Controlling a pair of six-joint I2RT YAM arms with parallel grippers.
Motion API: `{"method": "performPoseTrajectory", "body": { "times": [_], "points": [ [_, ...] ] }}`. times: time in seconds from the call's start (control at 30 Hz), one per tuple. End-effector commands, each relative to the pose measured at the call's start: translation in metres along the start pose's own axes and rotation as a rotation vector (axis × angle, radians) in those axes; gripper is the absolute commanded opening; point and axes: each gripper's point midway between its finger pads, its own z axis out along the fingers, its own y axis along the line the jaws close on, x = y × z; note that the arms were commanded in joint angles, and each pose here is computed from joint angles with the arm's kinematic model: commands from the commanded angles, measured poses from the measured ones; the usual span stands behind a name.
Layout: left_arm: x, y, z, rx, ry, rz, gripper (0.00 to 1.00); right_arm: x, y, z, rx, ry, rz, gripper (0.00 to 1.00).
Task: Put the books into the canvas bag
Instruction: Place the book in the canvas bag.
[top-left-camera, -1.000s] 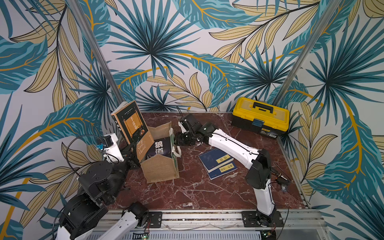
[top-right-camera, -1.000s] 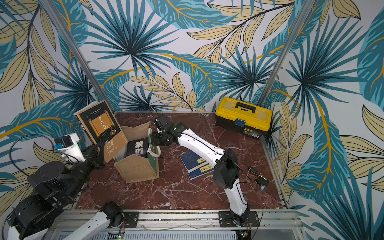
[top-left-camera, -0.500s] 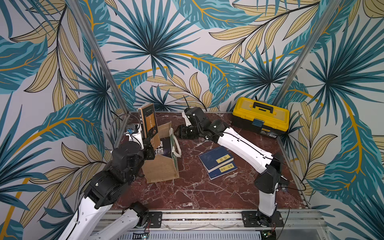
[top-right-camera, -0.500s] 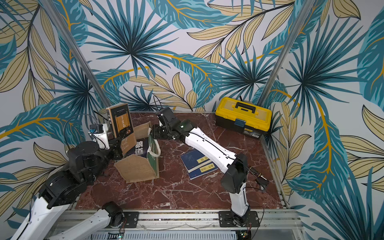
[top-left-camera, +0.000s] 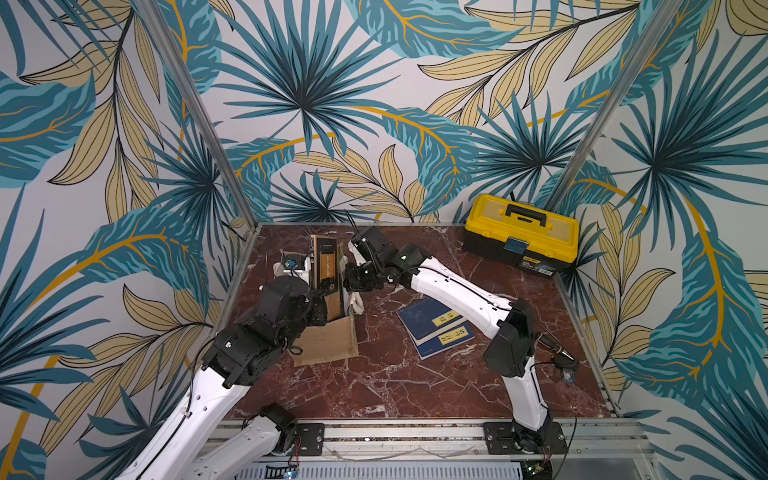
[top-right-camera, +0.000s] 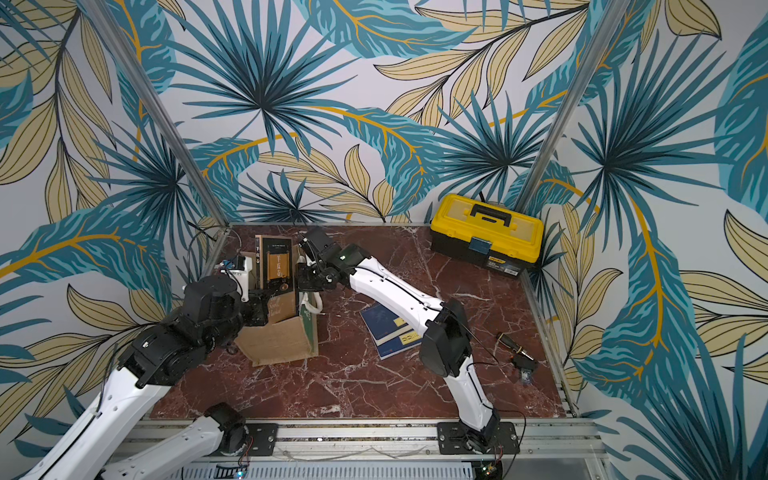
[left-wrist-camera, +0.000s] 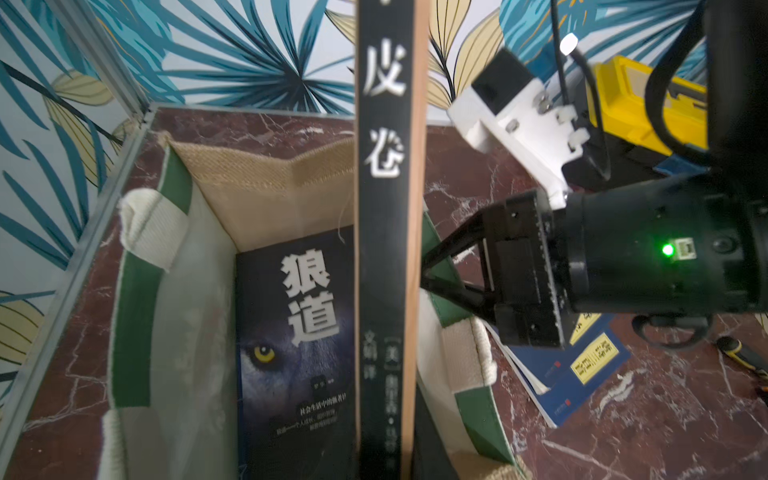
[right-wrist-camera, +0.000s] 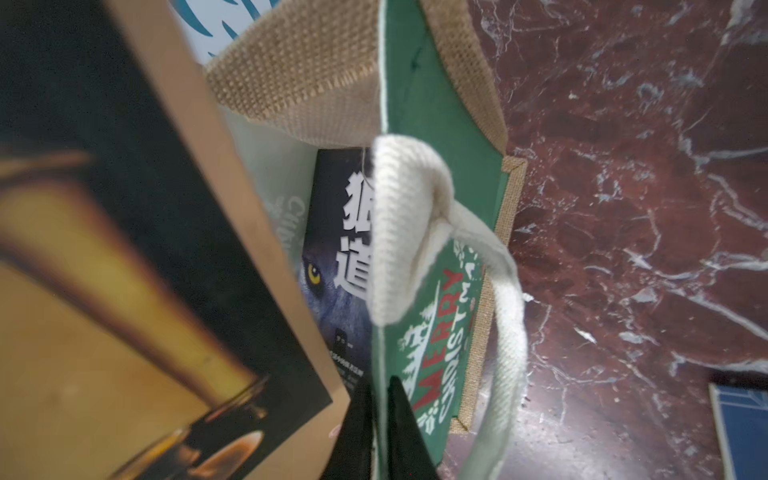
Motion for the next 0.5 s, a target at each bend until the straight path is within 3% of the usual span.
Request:
{"method": "performPoseTrajectory", "body": {
  "times": [0.0, 0.23, 0.47],
  "points": [
    [-0.002, -0.004, -0.011, 0.03, 0.027, -0.029, 0.01, 0.003, -0.004, -0.026, 0.021, -0.03, -0.012, 0.0],
    [0.011, 0.002, -0.014, -0.025, 0.17, -0.02, 0.01, 0.007, -0.011, -0.045, 0.015, -0.091, 0.03, 0.0],
    [0.008, -0.014, 0.007, 0.015, 0.26, -0.072, 0.02, 0.01, -0.01, -0.041, 0.009, -0.075, 0.029, 0.0]
  ]
}}
